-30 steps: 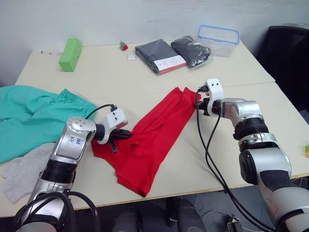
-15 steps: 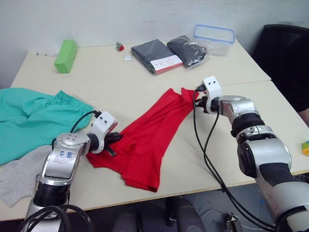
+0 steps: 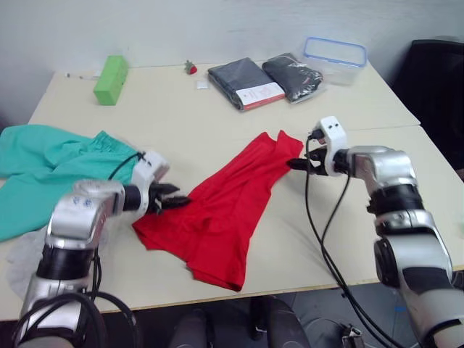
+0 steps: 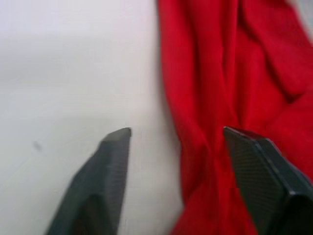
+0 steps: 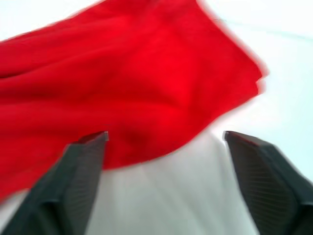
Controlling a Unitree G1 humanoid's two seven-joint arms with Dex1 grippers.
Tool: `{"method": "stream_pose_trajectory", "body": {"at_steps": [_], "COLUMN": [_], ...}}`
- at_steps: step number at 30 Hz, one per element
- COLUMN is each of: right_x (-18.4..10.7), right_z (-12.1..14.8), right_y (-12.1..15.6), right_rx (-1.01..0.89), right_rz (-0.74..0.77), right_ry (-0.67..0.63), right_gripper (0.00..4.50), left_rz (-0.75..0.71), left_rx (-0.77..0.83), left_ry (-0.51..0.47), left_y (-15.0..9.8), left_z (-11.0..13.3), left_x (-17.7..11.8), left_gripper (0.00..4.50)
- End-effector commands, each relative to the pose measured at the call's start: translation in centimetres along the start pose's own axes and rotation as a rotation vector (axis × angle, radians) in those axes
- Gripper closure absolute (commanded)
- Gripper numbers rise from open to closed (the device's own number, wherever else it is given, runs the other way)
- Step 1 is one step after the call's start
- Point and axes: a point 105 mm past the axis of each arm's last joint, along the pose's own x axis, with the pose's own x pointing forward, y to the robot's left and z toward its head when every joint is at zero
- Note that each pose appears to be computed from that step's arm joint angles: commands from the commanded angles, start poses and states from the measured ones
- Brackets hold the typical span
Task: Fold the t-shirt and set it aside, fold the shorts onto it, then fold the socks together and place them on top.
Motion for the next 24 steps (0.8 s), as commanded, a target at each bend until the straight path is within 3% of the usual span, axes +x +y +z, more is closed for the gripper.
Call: {"method": "stream_pose_trajectory", "body": {"at_steps": [1, 6, 10, 17, 24], "right_x": [-2.7, -4.8, -4.9, -3.6, -1.9], "right_z": [0.5, -4.1, -7.0, -9.2, -10.7], "right_y": [3.5, 8.1, 10.5, 14.2, 17.1], "right_rx": [0.010, 0.065, 0.116, 0.196, 0.247], "right_rz": [0.095, 0.258, 0.318, 0.429, 0.493], "right_ry": [-0.025, 0.099, 0.158, 0.165, 0.212], "right_gripper": [0.00, 0.00, 0.00, 0.00, 0.00], "left_rz": [-0.052, -0.152, -0.218, -0.272, -0.253], "left_rx": [0.020, 0.036, 0.054, 0.088, 0.083], "left_ry": [-0.045, -0.028, 0.055, 0.158, 0.174], "left_y": [0.9, 1.3, 0.9, 0.0, -0.3], "left_z": [2.3, 4.6, 4.2, 2.3, 1.8], "left_x": [0.9, 4.6, 7.1, 9.4, 10.6], "left_gripper": [0.06, 0.06, 0.06, 0.06, 0.06]}}
